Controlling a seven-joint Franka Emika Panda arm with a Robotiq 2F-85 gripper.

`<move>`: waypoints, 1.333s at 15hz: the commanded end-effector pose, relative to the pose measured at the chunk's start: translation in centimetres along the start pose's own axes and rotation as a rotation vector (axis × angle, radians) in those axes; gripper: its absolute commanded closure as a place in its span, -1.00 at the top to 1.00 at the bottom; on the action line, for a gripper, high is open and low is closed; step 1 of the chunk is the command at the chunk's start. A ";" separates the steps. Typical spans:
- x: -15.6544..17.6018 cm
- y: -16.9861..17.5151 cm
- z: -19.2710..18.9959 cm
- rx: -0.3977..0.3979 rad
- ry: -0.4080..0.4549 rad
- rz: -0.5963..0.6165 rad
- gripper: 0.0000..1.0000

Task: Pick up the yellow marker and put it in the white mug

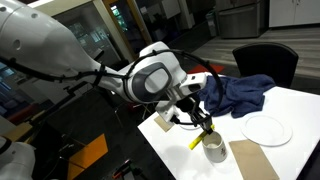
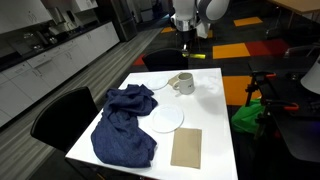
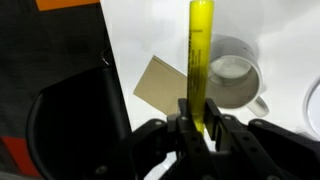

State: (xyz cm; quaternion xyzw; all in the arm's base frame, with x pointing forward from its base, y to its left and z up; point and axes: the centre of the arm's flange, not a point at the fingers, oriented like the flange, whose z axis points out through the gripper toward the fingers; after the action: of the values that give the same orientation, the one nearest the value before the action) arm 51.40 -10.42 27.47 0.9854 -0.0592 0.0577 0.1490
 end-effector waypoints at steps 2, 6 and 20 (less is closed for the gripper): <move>-0.7 -3.9 -5.0 0.013 -0.020 -0.046 -0.90; -0.5 -7.8 -7.0 0.045 -0.055 -0.102 -0.90; -0.8 -9.7 -7.3 -0.064 0.043 -0.011 -0.90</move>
State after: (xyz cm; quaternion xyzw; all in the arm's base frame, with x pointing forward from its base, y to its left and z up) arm 51.35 0.90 30.82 0.9883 -0.0146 0.0370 0.1470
